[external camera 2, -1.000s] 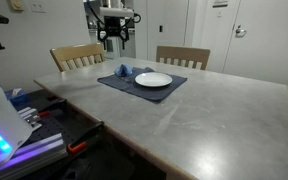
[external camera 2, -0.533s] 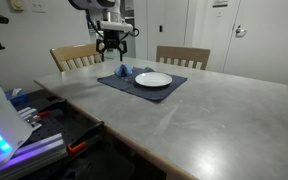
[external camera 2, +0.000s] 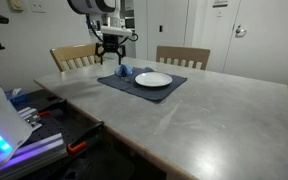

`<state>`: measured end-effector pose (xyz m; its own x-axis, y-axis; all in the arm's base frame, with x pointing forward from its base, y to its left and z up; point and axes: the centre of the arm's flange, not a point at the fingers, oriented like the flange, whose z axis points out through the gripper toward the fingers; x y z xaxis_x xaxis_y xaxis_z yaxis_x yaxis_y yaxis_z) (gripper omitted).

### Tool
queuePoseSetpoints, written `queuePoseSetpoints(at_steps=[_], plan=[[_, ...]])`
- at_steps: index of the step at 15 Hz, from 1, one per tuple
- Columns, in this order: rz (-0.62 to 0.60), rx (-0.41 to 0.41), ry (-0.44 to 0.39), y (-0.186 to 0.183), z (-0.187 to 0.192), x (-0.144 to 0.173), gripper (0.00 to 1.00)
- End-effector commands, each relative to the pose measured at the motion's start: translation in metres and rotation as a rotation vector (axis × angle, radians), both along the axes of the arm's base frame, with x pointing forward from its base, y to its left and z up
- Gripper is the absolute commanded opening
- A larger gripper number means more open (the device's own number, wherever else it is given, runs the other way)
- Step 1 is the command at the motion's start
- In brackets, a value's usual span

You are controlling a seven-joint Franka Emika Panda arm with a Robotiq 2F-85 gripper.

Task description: Pick up the fork and place it on the plate

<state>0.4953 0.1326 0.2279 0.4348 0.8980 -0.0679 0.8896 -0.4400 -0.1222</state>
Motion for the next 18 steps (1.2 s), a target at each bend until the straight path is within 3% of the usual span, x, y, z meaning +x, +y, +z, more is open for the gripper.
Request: queuePoseSetpoints(at_steps=[1, 8, 13, 18], plan=[[-0.029, -0.017, -0.003, -0.002, -0.015, 0.008, 1.00], [0.012, 0.086, -0.107, -0.023, -0.048, 0.033, 1.00], [0.049, 0.062, -0.191, -0.030, -0.067, 0.047, 1.00], [0.081, 0.043, -0.200, -0.030, -0.079, 0.049, 1.00]])
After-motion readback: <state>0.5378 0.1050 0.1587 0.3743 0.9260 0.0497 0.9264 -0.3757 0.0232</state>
